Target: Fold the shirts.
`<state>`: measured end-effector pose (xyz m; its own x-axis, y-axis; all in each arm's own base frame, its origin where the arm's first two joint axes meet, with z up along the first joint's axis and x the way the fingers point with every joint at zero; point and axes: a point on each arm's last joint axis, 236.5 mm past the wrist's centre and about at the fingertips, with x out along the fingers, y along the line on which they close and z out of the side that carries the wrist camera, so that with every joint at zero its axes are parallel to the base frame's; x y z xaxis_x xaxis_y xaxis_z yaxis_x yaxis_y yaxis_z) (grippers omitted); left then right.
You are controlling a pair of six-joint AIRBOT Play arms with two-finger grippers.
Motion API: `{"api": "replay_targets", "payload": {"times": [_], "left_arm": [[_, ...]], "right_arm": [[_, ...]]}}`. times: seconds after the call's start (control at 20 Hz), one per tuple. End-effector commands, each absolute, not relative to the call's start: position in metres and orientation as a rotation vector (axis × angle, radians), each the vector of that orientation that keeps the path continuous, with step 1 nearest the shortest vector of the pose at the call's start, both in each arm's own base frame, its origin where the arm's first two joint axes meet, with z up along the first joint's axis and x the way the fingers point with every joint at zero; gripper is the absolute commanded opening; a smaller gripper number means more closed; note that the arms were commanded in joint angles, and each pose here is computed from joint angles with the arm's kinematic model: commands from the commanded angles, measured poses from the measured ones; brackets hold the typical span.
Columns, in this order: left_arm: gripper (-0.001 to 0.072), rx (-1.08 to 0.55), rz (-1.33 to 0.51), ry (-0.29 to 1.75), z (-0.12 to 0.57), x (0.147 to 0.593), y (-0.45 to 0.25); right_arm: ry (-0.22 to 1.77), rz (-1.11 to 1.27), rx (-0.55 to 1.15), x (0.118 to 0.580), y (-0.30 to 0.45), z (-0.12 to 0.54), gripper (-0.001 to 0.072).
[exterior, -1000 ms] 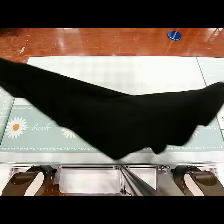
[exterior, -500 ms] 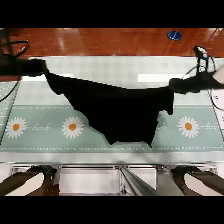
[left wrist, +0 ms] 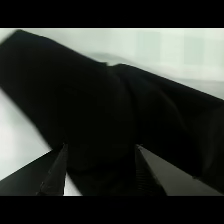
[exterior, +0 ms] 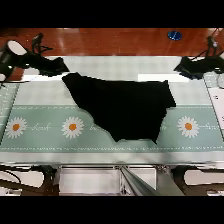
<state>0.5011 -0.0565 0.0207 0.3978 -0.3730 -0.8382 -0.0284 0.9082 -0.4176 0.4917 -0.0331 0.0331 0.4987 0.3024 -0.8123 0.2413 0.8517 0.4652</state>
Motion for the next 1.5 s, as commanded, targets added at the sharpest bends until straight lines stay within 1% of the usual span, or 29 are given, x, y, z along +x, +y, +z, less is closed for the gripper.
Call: {"api": "replay_targets", "payload": {"times": [0.0,0.05,0.2,0.25,0.4,0.5,0.55,0.65,0.85,0.95,1.1,1.3,1.4,1.45], "left_arm": [[0.0508,-0.458,-0.150,1.262,0.029,0.474,-0.009],[0.0508,-0.525,-0.168,1.312,0.030,0.457,-0.011],[0.0508,-0.697,-0.347,1.414,0.010,0.404,-0.068],[0.0508,-0.710,-0.381,1.475,-0.005,0.381,-0.087],[0.0508,-0.666,-0.458,1.678,-0.049,0.308,-0.132],[0.0508,-0.634,-0.489,1.793,-0.069,0.268,-0.155],[0.0508,-0.612,-0.506,1.829,-0.074,0.255,-0.163],[0.0508,-0.574,-0.525,1.839,-0.078,0.248,-0.176],[0.0507,-0.597,-0.473,1.795,-0.084,0.256,-0.205],[0.0507,-0.598,-0.479,1.746,-0.085,0.263,-0.224],[0.0507,-0.605,-0.431,1.712,-0.094,0.267,-0.243],[0.0506,-0.590,-0.411,1.751,-0.112,0.258,-0.255],[0.0504,-0.617,-0.410,1.774,-0.117,0.256,-0.259],[0.0431,-0.622,-0.406,1.778,-0.119,0.257,-0.259]], "right_arm": [[1.134,0.011,0.554,0.450,-0.091,0.050,0.0414],[1.175,-0.021,0.566,0.427,-0.103,0.046,0.0413],[1.295,-0.010,0.610,0.363,-0.083,0.007,0.0412],[1.311,-0.012,0.639,0.347,-0.071,-0.008,0.0412],[1.357,0.009,0.729,0.302,-0.035,-0.047,0.0412],[1.406,0.010,0.774,0.278,-0.019,-0.068,0.0412],[1.416,0.032,0.791,0.272,-0.011,-0.074,0.0412],[1.403,0.062,0.813,0.272,-0.003,-0.076,0.0409],[1.352,0.071,0.828,0.283,-0.002,-0.073,0.0409],[1.339,0.080,0.831,0.286,-0.001,-0.071,0.0408],[1.337,0.085,0.827,0.286,-0.001,-0.071,0.0409],[1.314,0.093,0.842,0.291,0.001,-0.068,0.0408],[1.295,0.100,0.858,0.296,0.003,-0.065,0.0409],[1.290,0.100,0.862,0.297,0.003,-0.065,0.0409]]}}
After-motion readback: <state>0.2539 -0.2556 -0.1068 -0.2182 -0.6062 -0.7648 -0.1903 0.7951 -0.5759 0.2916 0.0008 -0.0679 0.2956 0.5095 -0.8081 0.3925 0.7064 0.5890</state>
